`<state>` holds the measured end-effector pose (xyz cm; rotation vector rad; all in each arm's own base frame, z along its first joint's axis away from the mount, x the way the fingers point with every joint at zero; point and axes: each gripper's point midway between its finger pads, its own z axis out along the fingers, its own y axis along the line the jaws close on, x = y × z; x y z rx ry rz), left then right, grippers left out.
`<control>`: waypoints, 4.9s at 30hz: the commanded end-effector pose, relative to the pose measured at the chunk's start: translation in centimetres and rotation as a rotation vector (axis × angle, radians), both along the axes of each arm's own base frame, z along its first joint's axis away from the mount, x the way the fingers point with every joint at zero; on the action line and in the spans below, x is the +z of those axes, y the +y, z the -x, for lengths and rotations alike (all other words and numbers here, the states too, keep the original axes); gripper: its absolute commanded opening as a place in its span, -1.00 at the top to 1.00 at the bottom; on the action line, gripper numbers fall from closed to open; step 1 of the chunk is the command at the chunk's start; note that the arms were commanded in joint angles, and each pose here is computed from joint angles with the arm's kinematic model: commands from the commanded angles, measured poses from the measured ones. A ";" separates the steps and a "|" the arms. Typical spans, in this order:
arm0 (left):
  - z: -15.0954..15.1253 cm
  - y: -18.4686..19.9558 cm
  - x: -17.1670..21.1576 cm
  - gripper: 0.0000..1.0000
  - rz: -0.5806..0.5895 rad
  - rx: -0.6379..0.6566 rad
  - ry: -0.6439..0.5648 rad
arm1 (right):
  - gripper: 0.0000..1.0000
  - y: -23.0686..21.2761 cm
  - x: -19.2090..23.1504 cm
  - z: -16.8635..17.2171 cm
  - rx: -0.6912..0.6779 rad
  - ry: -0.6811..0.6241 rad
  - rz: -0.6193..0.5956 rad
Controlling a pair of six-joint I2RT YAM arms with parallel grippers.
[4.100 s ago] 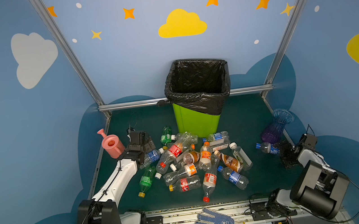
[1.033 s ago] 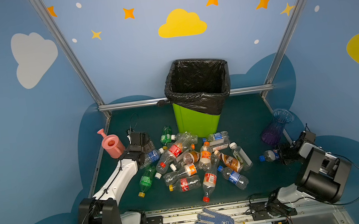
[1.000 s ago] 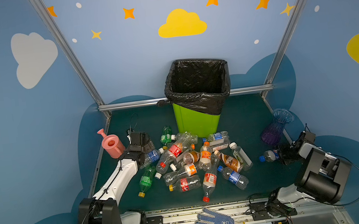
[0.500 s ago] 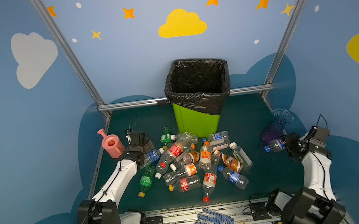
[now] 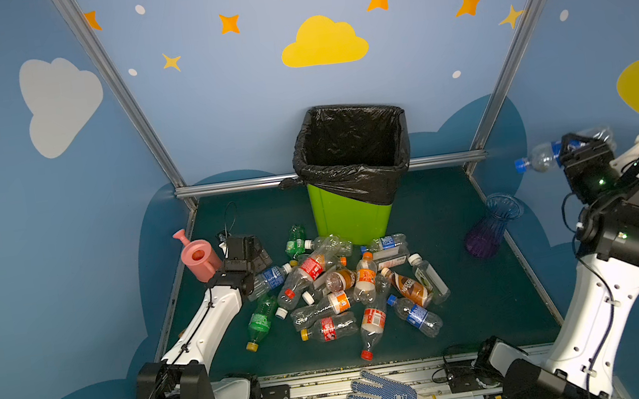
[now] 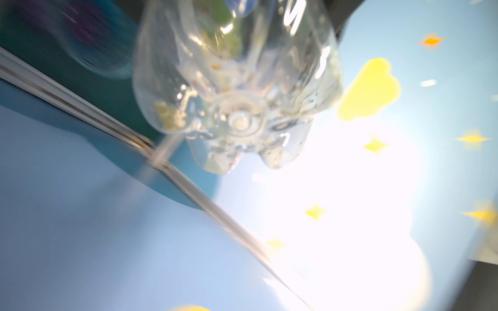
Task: Throw the plastic bottles in the bin
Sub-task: 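Lift the held bottle with the right gripper over the bin and open it, then lower the right gripper to the clear white-capped bottle near the purple vase, then close the right gripper around the clear white-capped bottle, then lift the clear bottle with the right gripper over the bin and release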
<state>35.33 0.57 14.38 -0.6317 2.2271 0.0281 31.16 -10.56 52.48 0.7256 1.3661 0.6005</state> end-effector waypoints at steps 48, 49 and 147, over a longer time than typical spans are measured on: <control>4.0 -11.2 5.3 -1.00 -0.196 -0.469 -0.037 | -0.92 14.0 -35.5 1.1 0.500 0.736 0.012; 3.9 -11.5 5.4 -1.00 -0.206 -0.480 -0.033 | -0.91 14.4 -36.1 1.6 0.520 0.751 0.014; 10.5 4.2 0.3 -1.00 -0.027 0.246 0.041 | -0.91 24.2 10.8 -6.5 0.491 -0.232 0.599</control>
